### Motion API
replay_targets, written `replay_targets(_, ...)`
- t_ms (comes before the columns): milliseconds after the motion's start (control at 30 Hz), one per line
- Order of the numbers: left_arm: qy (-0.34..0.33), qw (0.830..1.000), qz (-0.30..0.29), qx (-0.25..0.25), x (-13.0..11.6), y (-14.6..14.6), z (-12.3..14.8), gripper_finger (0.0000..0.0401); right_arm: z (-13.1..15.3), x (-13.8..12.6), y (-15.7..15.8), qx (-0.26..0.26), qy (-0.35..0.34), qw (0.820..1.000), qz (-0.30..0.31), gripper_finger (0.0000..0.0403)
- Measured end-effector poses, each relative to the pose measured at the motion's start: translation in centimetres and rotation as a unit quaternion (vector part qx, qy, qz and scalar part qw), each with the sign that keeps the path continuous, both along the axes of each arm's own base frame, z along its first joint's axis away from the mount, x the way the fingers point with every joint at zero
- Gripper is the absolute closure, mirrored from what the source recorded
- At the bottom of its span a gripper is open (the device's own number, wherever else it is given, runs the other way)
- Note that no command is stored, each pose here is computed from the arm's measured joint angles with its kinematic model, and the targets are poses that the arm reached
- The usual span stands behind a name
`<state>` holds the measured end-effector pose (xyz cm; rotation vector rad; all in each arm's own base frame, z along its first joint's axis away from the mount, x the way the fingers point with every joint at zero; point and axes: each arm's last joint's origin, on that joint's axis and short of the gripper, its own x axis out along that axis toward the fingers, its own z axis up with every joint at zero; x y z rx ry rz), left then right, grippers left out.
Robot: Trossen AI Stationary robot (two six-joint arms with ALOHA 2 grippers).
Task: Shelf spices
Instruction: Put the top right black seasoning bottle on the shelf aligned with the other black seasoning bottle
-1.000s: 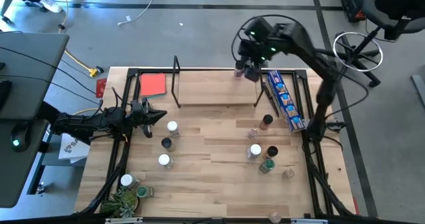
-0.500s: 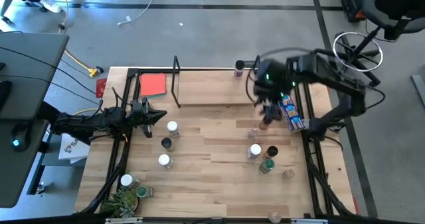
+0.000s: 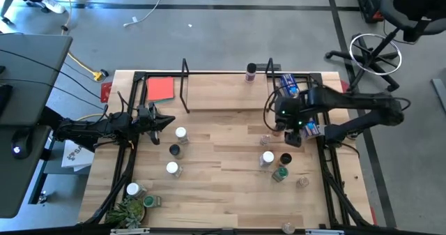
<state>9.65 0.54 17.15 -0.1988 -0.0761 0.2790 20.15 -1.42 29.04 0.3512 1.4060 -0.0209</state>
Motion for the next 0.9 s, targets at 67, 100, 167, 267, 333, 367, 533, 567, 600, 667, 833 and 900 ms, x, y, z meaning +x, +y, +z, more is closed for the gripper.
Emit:
replay_targets(67, -0.002, 1.0, 0.0, -0.007, 0.0, 0.0, 0.0, 0.04, -1.3, 0.0, -0.4, -0.004, 0.007, 1.0, -0.004, 0.0129)
replay_targets(100, -0.003, 1.0, -0.001, -0.012, 0.0, 0.0, 0.0, 0.04, -1.7, -0.1, -0.6, -0.007, 0.009, 1.0, -0.01, 0.0122)
replay_targets(167, -0.006, 1.0, -0.001, -0.022, 0.0, 0.0, 0.0, 0.04, -2.1, -0.1, -0.9, -0.008, 0.012, 1.0, -0.022, 0.0111)
replay_targets(267, -0.009, 0.999, -0.002, -0.033, 0.0, 0.0, 0.0, 0.04, -2.2, -0.2, -1.4, -0.023, 0.013, 0.999, -0.034, 0.0102)
replay_targets(333, -0.01, 0.999, -0.002, -0.033, 0.0, 0.0, 0.0, 0.04, -2.2, -0.1, -1.8, -0.061, 0.011, 0.998, -0.031, 0.01)
replay_targets(367, -0.009, 0.999, -0.002, -0.033, 0.0, 0.0, 0.0, 0.04, -2.2, -0.1, -2.0, -0.084, 0.013, 0.996, -0.025, 0.01)
replay_targets(533, -0.009, 0.999, -0.002, -0.033, 0.0, 0.0, 0.0, 0.04, -2.4, 0.8, -3.0, -0.136, -0.017, 0.99, 0.014, 0.01)
replay_targets(567, -0.009, 0.999, -0.002, -0.033, 0.0, 0.0, 0.0, 0.04, -2.4, 0.9, -3.2, -0.139, -0.024, 0.99, 0.019, 0.01)
replay_targets(600, -0.009, 0.999, -0.002, -0.033, 0.0, 0.0, 0.0, 0.04, -2.6, 1.1, -3.5, -0.14, -0.025, 0.989, 0.027, 0.01)
replay_targets(667, -0.009, 0.999, -0.002, -0.033, 0.0, 0.0, 0.0, 0.04, -3.0, 1.4, -3.9, -0.139, -0.018, 0.989, 0.037, 0.01)
replay_targets(833, -0.009, 0.999, -0.001, -0.033, 0.0, 0.0, 0.0, 0.04, -4.1, 1.9, -4.5, -0.11, 0.006, 0.991, 0.07, 0.01)
replay_targets(900, -0.009, 0.999, -0.001, -0.033, 0.0, 0.0, 0.0, 0.04, -4.7, 1.8, -4.5, -0.107, 0.014, 0.991, 0.077, 0.01)
